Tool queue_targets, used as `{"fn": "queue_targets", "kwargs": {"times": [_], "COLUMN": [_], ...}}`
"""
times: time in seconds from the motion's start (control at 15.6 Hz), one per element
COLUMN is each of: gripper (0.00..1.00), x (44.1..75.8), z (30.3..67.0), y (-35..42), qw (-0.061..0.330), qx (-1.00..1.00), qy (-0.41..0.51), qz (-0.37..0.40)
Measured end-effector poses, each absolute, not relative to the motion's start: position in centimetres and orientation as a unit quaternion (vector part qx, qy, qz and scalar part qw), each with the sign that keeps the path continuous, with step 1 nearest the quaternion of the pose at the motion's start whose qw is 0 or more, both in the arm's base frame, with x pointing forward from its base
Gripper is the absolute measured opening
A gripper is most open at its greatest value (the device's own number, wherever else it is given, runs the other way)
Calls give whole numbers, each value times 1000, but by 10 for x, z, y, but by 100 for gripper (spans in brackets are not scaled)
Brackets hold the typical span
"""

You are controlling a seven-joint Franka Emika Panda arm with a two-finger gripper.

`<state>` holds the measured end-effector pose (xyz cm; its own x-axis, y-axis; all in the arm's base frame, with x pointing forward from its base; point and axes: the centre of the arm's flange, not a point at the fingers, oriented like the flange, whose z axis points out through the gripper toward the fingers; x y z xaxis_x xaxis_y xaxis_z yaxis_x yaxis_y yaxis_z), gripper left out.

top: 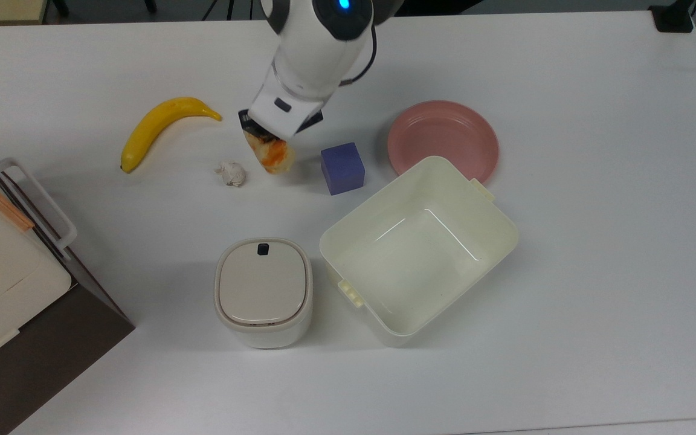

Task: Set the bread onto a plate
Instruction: 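Lift the bread roll and carry it over the pink plate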

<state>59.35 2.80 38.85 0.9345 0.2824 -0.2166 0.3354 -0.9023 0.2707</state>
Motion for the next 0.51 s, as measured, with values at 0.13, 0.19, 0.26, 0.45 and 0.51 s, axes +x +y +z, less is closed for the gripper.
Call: {"fn": "queue_targets", "kwargs": {"times": [0.13, 0.19, 0.26, 0.45, 0.51], "gripper": [7, 7, 7, 7, 7], "x": [590, 585, 579, 558, 550], "z": [419, 437, 454, 507, 522], "y": [25, 25, 26, 38, 42], "qw": [130, 115, 103, 57, 43], "qx": [973, 975, 976, 985, 987], "qy": [168, 171, 171, 155, 152], "qz": [-89, -87, -83, -51, -41]}}
